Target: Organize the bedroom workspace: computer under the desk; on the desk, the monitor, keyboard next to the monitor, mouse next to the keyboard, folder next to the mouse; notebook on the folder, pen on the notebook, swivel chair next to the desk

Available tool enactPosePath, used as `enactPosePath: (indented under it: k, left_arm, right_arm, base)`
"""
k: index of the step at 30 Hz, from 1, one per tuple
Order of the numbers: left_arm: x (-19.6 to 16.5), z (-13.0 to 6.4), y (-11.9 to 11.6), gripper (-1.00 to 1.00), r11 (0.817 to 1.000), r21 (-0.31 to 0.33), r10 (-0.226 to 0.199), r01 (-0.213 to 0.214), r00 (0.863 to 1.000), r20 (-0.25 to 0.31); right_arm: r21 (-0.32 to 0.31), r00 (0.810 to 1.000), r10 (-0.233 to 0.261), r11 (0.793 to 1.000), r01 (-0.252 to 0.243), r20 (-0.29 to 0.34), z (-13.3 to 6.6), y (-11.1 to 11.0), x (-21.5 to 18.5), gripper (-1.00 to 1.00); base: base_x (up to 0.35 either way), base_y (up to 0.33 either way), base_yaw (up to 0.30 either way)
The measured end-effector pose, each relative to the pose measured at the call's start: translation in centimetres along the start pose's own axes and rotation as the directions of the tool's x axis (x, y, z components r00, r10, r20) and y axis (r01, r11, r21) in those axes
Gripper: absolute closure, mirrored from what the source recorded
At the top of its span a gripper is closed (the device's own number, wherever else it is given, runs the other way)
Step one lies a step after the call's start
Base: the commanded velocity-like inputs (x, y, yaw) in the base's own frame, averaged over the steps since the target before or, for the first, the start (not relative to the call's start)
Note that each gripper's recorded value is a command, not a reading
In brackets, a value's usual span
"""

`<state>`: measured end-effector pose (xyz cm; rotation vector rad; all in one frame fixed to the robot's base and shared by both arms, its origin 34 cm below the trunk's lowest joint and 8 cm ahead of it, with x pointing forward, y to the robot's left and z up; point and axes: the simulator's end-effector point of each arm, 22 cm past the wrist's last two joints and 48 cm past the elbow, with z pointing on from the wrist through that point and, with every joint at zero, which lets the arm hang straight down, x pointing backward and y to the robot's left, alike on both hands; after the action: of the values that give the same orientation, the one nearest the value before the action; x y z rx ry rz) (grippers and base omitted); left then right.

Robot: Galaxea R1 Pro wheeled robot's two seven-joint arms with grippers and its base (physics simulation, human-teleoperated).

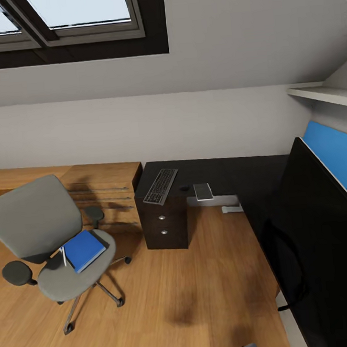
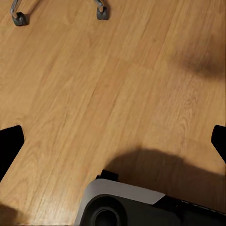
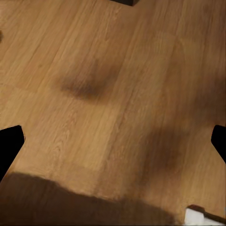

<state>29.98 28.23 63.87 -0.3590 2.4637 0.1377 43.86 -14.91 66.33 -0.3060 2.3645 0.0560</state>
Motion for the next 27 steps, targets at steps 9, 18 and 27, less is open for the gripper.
enactPosePath:
  k: [9, 18, 27]
  left_arm:
    - [0.5, -0.1, 0.1, -1.0, 1.0, -0.003, 0.003, -0.003, 1.0, -0.014]
    - [1.0, -0.2, 0.1, -1.0, 1.0, -0.003, 0.005, -0.005, 1.0, -0.025]
    - [1.2, -0.2, 0.2, -1.0, 1.0, -0.004, 0.006, -0.006, 1.0, -0.031]
  right_arm:
    - [-0.002, 1.0, 0.002, 1.0, -0.002, -0.014, 0.0, 0.1, 0.6, -1.0]
    - [-0.005, 1.0, 0.002, 1.0, -0.002, -0.025, 0.0, 0.2, 1.2, -1.0]
    - [-0.006, 0.999, 0.002, 1.0, -0.002, -0.032, 0.0, 0.2, 1.5, -1.0]
  base:
    - [-0.33, 0.0, 0.0]
    - [-0.332, 0.0, 0.0]
    - [-0.333, 0.0, 0.0]
